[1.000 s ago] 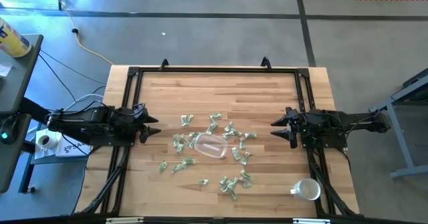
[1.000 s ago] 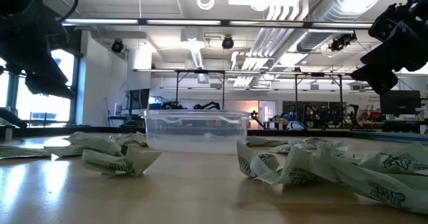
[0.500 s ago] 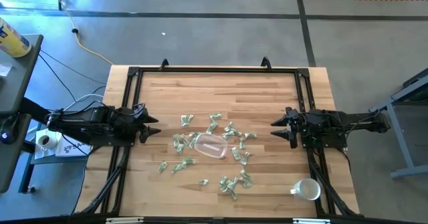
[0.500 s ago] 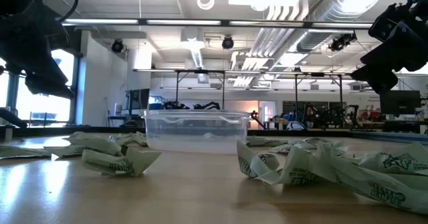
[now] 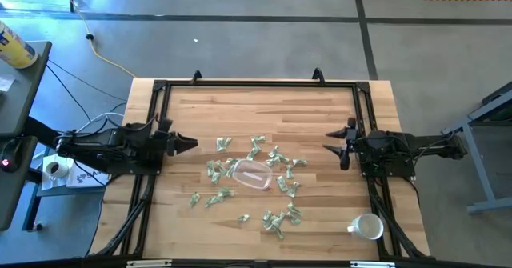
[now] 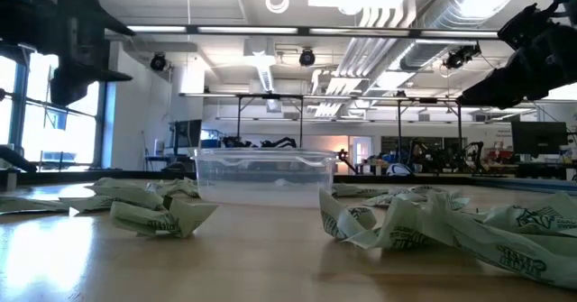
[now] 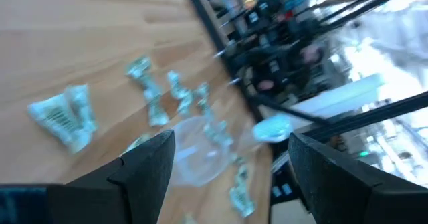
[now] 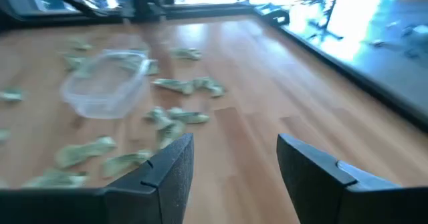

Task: Pick and place Stevia / Truvia into bins
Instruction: Put the green stevia packet into the transparent bin

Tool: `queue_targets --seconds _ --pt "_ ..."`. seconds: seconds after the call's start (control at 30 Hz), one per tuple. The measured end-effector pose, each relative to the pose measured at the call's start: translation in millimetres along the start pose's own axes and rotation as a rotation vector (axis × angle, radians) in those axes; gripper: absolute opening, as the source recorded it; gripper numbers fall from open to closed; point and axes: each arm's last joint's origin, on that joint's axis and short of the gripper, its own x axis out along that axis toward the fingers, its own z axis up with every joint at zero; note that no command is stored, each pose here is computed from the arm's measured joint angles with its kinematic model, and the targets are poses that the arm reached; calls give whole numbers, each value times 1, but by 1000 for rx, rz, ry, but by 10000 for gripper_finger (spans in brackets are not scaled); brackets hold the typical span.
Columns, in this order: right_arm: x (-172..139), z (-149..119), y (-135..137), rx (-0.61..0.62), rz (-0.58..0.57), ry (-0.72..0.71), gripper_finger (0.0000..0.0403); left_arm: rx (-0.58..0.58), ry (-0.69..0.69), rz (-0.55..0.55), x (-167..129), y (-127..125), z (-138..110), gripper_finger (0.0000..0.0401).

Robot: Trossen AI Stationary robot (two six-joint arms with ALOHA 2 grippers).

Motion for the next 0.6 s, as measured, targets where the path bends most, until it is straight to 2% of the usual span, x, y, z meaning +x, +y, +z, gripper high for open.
queue_targets --seconds 0.13,0.23,0.43,0.6 --pt "0 0 -2 -104 -73 -5 206 -22 -52 -59 0 -6 4 328" --pt "0 1 -4 -124 -116 -7 205 -17 -64 -77 -1 -8 5 328" --pt "0 0 -3 -126 -84 -4 206 90 -113 -35 0 -7 6 328" --pt "0 0 -2 -126 -65 -2 204 109 -145 -12 -1 -6 7 328"
